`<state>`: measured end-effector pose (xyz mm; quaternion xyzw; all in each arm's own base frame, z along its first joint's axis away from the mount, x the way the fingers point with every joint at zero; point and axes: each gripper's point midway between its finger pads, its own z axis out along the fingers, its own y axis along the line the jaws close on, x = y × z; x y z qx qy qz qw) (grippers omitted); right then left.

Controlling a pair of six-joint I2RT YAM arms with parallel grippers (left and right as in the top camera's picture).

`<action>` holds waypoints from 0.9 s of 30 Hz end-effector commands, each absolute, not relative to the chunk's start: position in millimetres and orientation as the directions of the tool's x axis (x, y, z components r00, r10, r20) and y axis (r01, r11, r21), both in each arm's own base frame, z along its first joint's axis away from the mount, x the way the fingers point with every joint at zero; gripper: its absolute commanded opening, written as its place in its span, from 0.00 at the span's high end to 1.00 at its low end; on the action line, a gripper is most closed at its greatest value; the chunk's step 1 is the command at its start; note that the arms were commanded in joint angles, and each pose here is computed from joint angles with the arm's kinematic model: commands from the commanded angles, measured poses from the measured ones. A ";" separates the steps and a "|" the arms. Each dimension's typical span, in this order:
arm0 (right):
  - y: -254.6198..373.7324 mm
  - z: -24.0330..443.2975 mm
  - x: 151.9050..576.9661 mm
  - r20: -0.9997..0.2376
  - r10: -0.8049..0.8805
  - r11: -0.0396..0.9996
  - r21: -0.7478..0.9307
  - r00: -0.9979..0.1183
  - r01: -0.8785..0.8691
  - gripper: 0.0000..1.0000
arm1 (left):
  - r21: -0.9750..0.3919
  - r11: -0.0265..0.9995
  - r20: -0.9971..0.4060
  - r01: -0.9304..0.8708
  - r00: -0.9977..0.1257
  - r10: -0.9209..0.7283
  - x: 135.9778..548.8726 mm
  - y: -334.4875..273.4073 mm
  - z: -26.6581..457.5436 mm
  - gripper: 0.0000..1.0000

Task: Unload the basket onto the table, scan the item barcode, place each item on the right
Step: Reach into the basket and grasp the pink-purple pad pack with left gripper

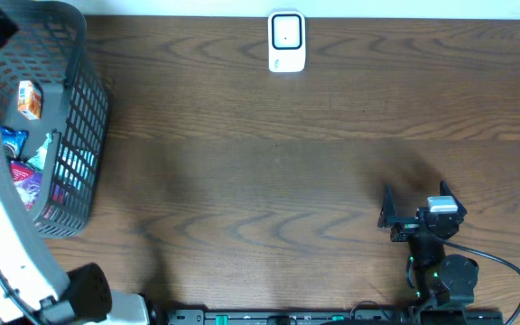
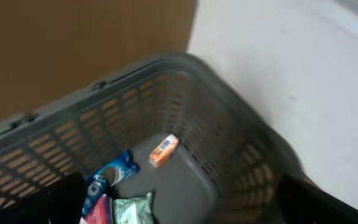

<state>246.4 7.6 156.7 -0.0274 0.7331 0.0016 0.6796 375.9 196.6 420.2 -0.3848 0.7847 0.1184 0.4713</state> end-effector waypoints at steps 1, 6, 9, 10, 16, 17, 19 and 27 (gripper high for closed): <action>8.1 156.0 246.2 -0.996 -0.040 0.998 -0.036 -0.076 -0.044 0.01 | -0.286 0.448 -0.743 -0.847 -0.099 -0.662 343.7 241.6 398.1 0.02; 8.0 156.0 246.2 -0.996 -0.040 0.998 -0.036 -0.076 -0.044 0.01 | -0.133 0.312 -0.630 -0.941 -0.162 -0.759 310.0 272.0 335.6 0.02; 8.1 156.0 246.2 -0.996 -0.040 0.998 -0.036 -0.076 -0.044 0.01 | -0.072 0.303 -0.571 -0.950 -0.210 -0.793 309.0 272.8 306.5 0.02; 8.0 156.0 246.2 -0.996 -0.040 0.998 -0.036 -0.076 -0.044 0.01 | -0.033 0.308 -0.533 -0.951 -0.244 -0.810 311.6 271.2 287.7 0.01; 8.1 156.0 246.2 -0.996 -0.040 0.998 -0.036 -0.076 -0.044 0.01 | 0.145 0.290 -0.435 -0.946 -0.324 -0.840 304.4 276.2 234.4 0.05; 8.0 156.0 246.2 -0.996 -0.040 0.998 -0.036 -0.076 -0.044 0.01 | 0.171 0.274 -0.413 -0.947 -0.321 -0.853 300.7 275.7 225.6 0.05; 8.1 156.0 246.2 -0.996 -0.040 0.998 -0.036 -0.076 -0.044 0.01 | 0.212 0.249 -0.371 -0.945 -0.313 -0.874 294.5 273.4 209.4 0.05; 8.1 156.0 246.2 -0.996 -0.040 0.998 -0.036 -0.076 -0.044 0.01 | 0.318 0.245 -0.244 -0.916 -0.329 -0.913 275.9 261.3 141.2 0.09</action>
